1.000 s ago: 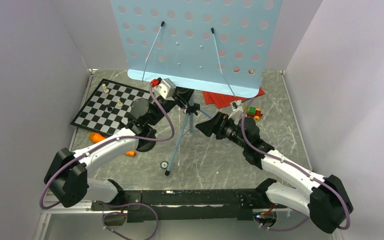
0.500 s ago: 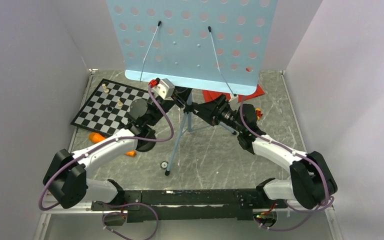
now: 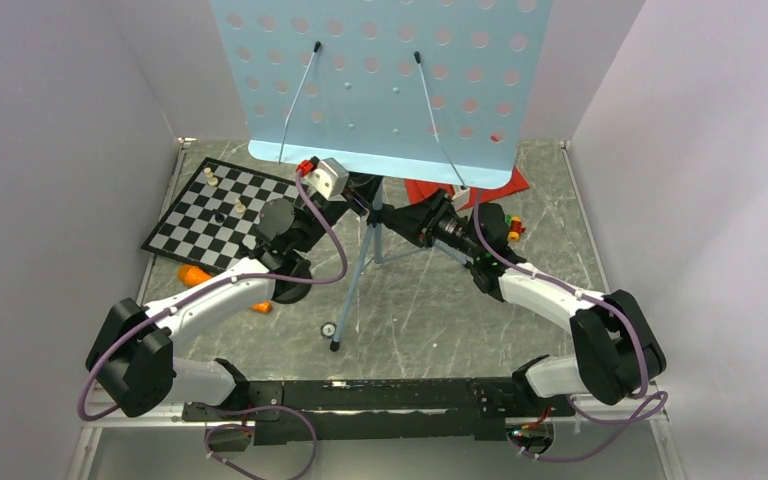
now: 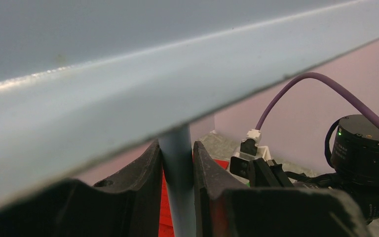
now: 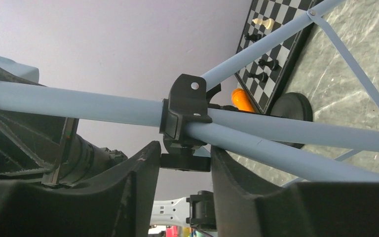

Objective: Pack up the instrument practice props

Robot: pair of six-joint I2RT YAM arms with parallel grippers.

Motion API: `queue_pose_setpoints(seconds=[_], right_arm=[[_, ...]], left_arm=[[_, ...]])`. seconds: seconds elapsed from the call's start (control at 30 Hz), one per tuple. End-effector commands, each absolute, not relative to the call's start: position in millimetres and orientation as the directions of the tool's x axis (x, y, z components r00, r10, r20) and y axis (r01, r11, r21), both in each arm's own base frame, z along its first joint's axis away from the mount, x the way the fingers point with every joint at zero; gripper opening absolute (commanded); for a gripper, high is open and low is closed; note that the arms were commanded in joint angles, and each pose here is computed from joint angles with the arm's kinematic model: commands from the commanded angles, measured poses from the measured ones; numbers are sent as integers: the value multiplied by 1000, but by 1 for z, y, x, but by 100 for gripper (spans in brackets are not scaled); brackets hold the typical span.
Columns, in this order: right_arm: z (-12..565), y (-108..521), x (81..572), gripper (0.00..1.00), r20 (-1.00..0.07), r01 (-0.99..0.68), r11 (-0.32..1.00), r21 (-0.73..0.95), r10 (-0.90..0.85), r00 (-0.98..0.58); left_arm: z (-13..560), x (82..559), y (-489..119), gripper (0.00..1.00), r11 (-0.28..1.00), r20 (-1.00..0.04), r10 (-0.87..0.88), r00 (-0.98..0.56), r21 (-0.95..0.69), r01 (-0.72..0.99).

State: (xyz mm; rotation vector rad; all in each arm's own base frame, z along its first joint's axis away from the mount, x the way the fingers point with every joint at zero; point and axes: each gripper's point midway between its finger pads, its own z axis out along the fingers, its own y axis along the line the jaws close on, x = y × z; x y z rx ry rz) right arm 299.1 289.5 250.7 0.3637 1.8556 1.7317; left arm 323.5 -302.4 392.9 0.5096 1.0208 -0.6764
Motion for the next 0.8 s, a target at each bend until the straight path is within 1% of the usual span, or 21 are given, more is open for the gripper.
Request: queue_pose_setpoints(seconds=[0.0, 0.2, 0.23, 0.33, 0.37, 0.4, 0.43, 0.47, 0.5, 0.53, 0.57, 0.63, 0.73, 0.77], right_arm=[[287, 290, 307, 39, -240, -258, 54, 965, 587, -773], [292, 294, 309, 23, -279, -293, 69, 954, 568, -774], [292, 295, 309, 22, -298, -303, 86, 949, 562, -772], [296, 298, 308, 22, -408, -377, 170, 910, 520, -751], [296, 299, 308, 23, -445, -401, 201, 894, 504, -740], [295, 299, 308, 27, -467, -407, 231, 884, 490, -736], [293, 298, 308, 34, -479, -406, 255, 878, 483, -733], [292, 297, 307, 46, -482, -402, 266, 876, 481, -732], [291, 295, 307, 55, -487, -397, 282, 873, 484, -727], [292, 292, 307, 61, -499, -401, 298, 866, 490, -715], [294, 290, 308, 65, -511, -404, 314, 859, 494, -703], [295, 288, 306, 69, -529, -416, 328, 848, 489, -694], [296, 290, 303, 70, -550, -438, 334, 835, 466, -693], [296, 292, 303, 69, -565, -445, 350, 824, 455, -688]], left_arm=[[375, 329, -297, 0, 710, -913, -185, 365, 133, 692], [373, 328, -297, 0, 708, -915, -183, 360, 131, 694], [372, 329, -297, 0, 709, -915, -184, 359, 130, 693], [371, 329, -298, 0, 707, -917, -182, 354, 128, 696], [371, 329, -298, 0, 707, -917, -182, 354, 128, 696], [371, 329, -298, 0, 706, -917, -183, 354, 127, 697], [371, 329, -298, 0, 707, -918, -183, 353, 127, 696], [371, 329, -298, 0, 707, -918, -183, 353, 127, 696], [371, 330, -297, 0, 711, -917, -182, 355, 127, 692], [371, 330, -297, 0, 712, -917, -180, 356, 128, 690], [372, 330, -297, 0, 714, -917, -179, 357, 129, 688], [372, 330, -297, 0, 713, -918, -175, 357, 132, 688], [373, 330, -298, 0, 711, -918, -178, 355, 130, 691], [373, 330, -299, 0, 709, -919, -179, 352, 128, 694]])
